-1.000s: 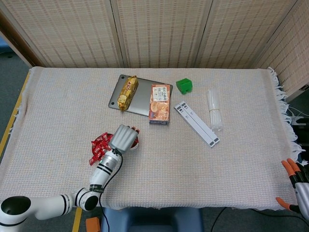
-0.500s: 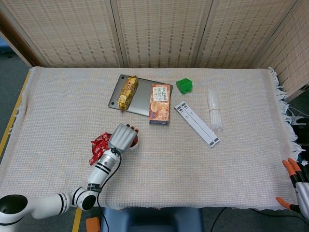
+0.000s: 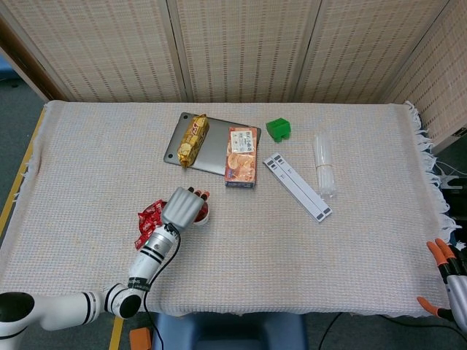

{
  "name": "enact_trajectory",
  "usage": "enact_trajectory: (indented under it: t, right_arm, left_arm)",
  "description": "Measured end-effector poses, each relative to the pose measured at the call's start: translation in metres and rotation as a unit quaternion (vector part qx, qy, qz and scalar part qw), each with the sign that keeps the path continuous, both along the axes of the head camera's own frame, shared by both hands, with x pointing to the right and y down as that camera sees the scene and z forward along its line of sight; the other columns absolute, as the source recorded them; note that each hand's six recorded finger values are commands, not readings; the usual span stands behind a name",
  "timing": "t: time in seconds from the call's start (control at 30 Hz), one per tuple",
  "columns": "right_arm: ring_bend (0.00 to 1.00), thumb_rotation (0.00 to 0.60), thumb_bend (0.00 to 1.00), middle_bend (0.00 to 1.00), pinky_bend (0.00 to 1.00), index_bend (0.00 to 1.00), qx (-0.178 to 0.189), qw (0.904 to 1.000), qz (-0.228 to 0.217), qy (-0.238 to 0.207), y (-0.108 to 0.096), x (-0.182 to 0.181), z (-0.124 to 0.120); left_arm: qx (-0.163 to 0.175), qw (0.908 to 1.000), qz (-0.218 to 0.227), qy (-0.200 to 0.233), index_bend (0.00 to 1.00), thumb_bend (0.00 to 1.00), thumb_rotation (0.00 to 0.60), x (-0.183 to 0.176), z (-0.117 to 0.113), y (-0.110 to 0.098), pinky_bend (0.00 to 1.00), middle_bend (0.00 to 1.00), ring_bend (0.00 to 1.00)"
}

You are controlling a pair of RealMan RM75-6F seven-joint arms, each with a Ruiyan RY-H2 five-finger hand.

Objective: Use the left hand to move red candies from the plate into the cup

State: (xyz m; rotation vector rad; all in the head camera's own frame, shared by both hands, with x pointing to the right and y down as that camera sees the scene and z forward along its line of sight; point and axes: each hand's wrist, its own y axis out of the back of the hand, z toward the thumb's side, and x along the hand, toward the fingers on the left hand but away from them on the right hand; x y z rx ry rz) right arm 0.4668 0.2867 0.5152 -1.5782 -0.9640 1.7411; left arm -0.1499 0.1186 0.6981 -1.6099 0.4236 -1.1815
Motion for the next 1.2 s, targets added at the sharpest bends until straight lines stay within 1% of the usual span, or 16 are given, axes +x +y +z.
enact_trajectory:
  t: [0.07, 0.17, 0.5, 0.73, 0.87, 0.97, 1.03, 1.1, 1.2]
  right_arm:
    - [0.0, 0.6, 0.04, 0.0, 0.0, 0.0, 0.0, 1.0, 0.0, 0.001, 0.0, 0.0, 0.0]
    - [0.0, 0.6, 0.04, 0.0, 0.0, 0.0, -0.001, 1.0, 0.0, 0.0, 0.0, 0.001, 0.0]
    - [0.0, 0.6, 0.04, 0.0, 0.0, 0.0, 0.002, 1.0, 0.001, -0.001, 0.0, 0.001, -0.001]
    - [0.0, 0.6, 0.04, 0.0, 0.0, 0.0, 0.001, 1.0, 0.0, -0.002, 0.0, 0.0, -0.001]
    - [0.0, 0.6, 0.04, 0.0, 0.0, 0.0, 0.0, 1.0, -0.001, -0.002, 0.001, 0.001, -0.001]
    - [0.0, 0.6, 0.04, 0.0, 0.0, 0.0, -0.001, 1.0, -0.002, -0.002, 0.002, 0.001, -0.001]
    - [0.0, 0.6, 0.04, 0.0, 0.0, 0.0, 0.0, 1.0, -0.003, -0.003, 0.002, 0.0, -0.002]
    - [0.0, 0.6, 0.04, 0.0, 0.0, 0.0, 0.0, 1.0, -0.006, -0.004, 0.003, -0.002, -0.002]
    - [0.0, 0.6, 0.04, 0.0, 0.0, 0.0, 0.001, 0.9999, -0.01, -0.007, 0.004, -0.004, -0.003]
  left_arm:
    - [0.0, 1.0, 0.001, 0.001, 0.24, 0.39, 0.6, 0.001, -0.001, 0.0, 1.0, 0.42, 0.45]
    - [0.001, 1.0, 0.002, 0.002, 0.22, 0.39, 0.6, 0.001, -0.003, 0.0, 1.0, 0.4, 0.44]
    - [-0.006, 1.0, 0.0, 0.003, 0.2, 0.39, 0.6, 0.002, -0.005, 0.002, 1.0, 0.38, 0.42]
    - [-0.01, 0.9997, -0.004, 0.023, 0.17, 0.37, 0.6, 0.005, -0.012, 0.005, 1.0, 0.34, 0.41]
    - [-0.009, 0.9989, -0.014, 0.044, 0.14, 0.37, 0.6, 0.001, -0.023, 0.005, 1.0, 0.28, 0.36]
    - [-0.011, 0.9978, -0.025, 0.061, 0.11, 0.36, 0.6, -0.011, -0.034, 0.008, 1.0, 0.23, 0.3]
    - [-0.022, 0.9967, -0.038, 0.069, 0.09, 0.36, 0.6, -0.028, -0.04, 0.014, 1.0, 0.19, 0.27]
    - [-0.032, 0.9959, -0.052, 0.067, 0.09, 0.35, 0.6, -0.048, -0.042, 0.021, 1.0, 0.18, 0.26]
    - [-0.049, 0.9938, -0.075, 0.065, 0.09, 0.35, 0.6, -0.079, -0.041, 0.038, 1.0, 0.17, 0.26]
